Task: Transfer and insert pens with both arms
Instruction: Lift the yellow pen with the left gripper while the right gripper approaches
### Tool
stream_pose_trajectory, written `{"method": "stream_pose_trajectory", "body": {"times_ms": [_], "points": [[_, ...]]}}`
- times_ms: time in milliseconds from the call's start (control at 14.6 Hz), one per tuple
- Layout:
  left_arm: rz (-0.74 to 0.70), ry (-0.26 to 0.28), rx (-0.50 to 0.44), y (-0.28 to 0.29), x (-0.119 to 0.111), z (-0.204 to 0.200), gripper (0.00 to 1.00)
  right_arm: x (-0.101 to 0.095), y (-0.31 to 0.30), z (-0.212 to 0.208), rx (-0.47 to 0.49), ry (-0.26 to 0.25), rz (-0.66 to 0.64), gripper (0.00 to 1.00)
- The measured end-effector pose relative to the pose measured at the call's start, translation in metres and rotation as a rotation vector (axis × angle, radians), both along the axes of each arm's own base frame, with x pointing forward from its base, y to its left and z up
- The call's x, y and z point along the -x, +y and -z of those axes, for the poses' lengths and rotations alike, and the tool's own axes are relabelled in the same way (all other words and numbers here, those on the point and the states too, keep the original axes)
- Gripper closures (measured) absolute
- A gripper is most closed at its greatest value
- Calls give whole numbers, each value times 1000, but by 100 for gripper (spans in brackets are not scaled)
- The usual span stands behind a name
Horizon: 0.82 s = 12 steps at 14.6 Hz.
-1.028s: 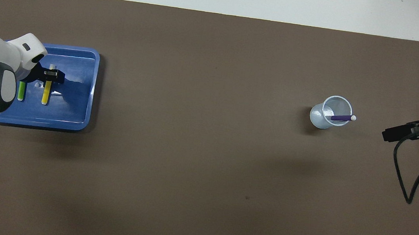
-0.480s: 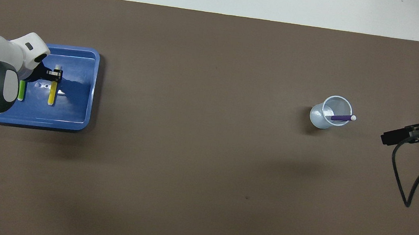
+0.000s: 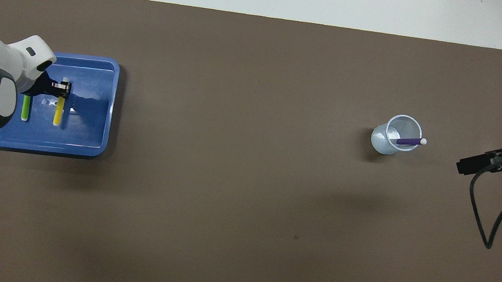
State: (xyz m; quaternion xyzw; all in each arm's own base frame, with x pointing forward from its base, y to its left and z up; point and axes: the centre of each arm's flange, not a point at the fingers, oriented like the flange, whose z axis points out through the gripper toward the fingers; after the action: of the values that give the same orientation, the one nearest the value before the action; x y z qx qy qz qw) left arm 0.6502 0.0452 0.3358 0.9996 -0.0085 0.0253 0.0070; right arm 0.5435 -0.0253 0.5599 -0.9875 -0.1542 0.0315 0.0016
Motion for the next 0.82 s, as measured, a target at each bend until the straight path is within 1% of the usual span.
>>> {"method": "stream_pose_trajectory", "body": {"times_ms": [206, 480, 686, 823], "points": [[-63, 12, 7, -12, -6, -14, 83, 3, 1, 2, -12, 4, 0, 0], [-202, 15, 54, -36, -13, -33, 83, 6, -8, 13, -114, 20, 52, 0], [-341, 16, 97, -54, -15, -44, 83, 5, 7, 13, -237, 17, 82, 0], [-430, 17, 111, -78, -15, -54, 83, 1, 23, 8, -334, -8, 132, 0]]}}
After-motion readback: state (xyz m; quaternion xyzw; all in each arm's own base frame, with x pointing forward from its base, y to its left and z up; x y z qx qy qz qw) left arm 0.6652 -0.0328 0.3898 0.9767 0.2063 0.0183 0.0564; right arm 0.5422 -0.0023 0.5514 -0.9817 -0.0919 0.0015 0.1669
